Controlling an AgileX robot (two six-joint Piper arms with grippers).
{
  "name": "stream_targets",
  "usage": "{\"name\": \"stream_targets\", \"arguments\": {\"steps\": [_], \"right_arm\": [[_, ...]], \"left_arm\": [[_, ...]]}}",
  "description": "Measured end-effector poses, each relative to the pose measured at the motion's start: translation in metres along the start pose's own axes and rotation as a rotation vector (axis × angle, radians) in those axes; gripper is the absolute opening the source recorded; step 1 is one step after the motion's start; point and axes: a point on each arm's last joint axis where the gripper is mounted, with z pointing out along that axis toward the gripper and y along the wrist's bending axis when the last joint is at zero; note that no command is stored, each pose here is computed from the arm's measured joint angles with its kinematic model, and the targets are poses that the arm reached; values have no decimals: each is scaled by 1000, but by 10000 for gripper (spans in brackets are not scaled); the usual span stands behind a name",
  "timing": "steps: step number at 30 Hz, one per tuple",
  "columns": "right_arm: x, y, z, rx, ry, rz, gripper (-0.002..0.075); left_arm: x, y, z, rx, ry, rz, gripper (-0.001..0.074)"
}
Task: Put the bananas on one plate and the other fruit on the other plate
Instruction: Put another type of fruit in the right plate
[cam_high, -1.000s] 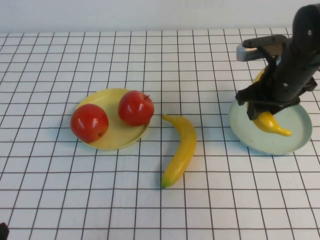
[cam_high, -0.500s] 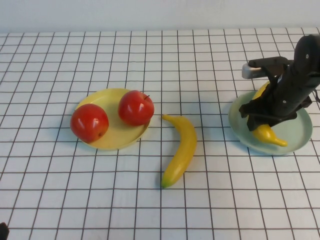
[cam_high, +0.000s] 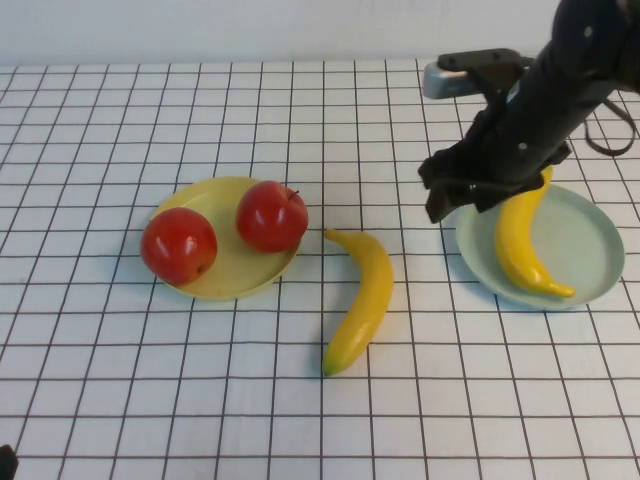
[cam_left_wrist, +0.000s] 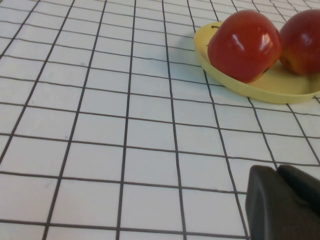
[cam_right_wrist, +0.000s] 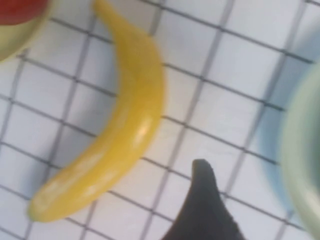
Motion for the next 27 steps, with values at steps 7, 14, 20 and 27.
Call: {"name": "stream_targets", "arguments": {"steps": [7,14,20,27], "right_arm": [[6,56,24,-25,46,-11,442],[15,80,68,2,128,16,442],[18,82,87,30,165,68,442],[16,83,94,26,154,121,438]], "left_arm": [[0,0,0,0,0,0,-4],[0,0,0,0,0,0,-4],[0,0,0,0,0,0,-4],[0,0,0,0,0,0,-4]]}}
